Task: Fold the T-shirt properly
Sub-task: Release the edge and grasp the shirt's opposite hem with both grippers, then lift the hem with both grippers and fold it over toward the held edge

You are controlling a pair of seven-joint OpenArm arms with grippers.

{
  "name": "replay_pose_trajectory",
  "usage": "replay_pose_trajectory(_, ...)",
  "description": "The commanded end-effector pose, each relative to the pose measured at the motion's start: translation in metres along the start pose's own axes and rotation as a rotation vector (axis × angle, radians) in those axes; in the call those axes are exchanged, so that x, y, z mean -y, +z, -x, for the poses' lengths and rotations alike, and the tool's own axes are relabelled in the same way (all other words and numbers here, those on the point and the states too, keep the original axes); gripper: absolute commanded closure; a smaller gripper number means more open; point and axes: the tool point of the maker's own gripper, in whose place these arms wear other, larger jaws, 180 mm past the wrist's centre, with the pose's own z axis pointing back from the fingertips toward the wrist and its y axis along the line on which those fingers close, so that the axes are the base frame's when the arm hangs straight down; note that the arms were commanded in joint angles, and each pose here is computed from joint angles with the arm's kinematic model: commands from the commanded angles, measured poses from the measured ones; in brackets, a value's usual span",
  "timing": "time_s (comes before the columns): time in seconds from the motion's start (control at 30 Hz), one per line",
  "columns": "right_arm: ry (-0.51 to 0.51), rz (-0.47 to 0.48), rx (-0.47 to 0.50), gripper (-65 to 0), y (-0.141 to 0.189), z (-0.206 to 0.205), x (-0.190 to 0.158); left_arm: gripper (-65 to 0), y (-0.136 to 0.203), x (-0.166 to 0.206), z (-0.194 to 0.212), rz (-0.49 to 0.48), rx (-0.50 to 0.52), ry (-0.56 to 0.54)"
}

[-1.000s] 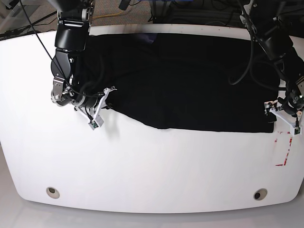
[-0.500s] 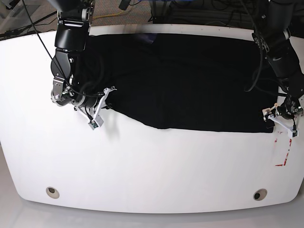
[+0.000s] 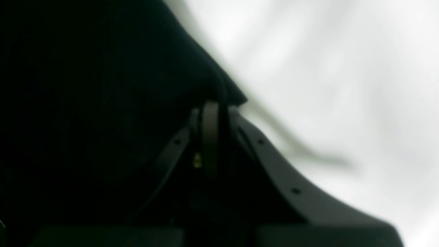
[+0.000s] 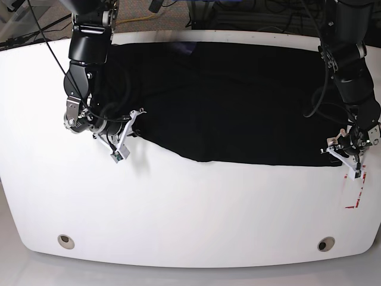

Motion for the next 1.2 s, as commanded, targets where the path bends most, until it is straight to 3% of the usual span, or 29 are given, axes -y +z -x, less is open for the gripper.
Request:
replay_pose_trajectory(0.0, 0.019, 0.018, 0.033, 0.0, 0.007, -0.015, 0.006, -14.4, 0.004, 0.0, -0.023, 0.0, 0.065, -0.001)
replay_pose_trajectory(0.03, 0.019, 0.018, 0.035, 0.0, 0.007, -0.015, 0.006, -7.6, 0.002, 0.004, -0.024, 0.006, 0.079, -0.002)
replay_pose_trajectory(0.1, 0.021, 0.019, 0.037, 0.0, 0.007, -0.016, 0.007, 0.0, 0.001, 0.008, -0.026, 0.013, 0.089, -0.011)
replay_pose_trajectory(0.2, 0.044, 0.032, 0.064, 0.0, 0.013, -0.027, 0.006, 0.0, -0.002, 0.019, -0.024, 0.03, 0.071, -0.059)
replay_pose_trajectory(0.33, 0.1, 0.077, 0.105, 0.0, 0.031, -0.045, 0.013, 0.0, 0.01, 0.028, -0.037, 0.078, 0.122, -0.134)
replay_pose_trajectory(0.6, 0.16, 0.119, 0.14, 0.0, 0.049, -0.058, 0.015, 0.0, 0.05, 0.045, -0.046, 0.057, 0.194, -0.304)
replay_pose_trajectory(0.73, 0.177, 0.139, 0.131, 0.0, 0.058, -0.048, 0.018, 0.0, 0.077, 0.055, -0.041, 0.045, 0.208, -0.431)
replay_pose_trajectory(0.93, 0.224, 0.181, 0.139, 0.0, 0.078, -0.04, 0.011, 0.0, 0.113, 0.067, -0.024, -0.002, 0.212, -0.539)
replay_pose_trajectory(1.17, 0.233, 0.22, 0.144, 0.0, 0.098, -0.023, 0.002, 0.0, 0.14, 0.063, 0.006, -0.033, 0.193, -0.579)
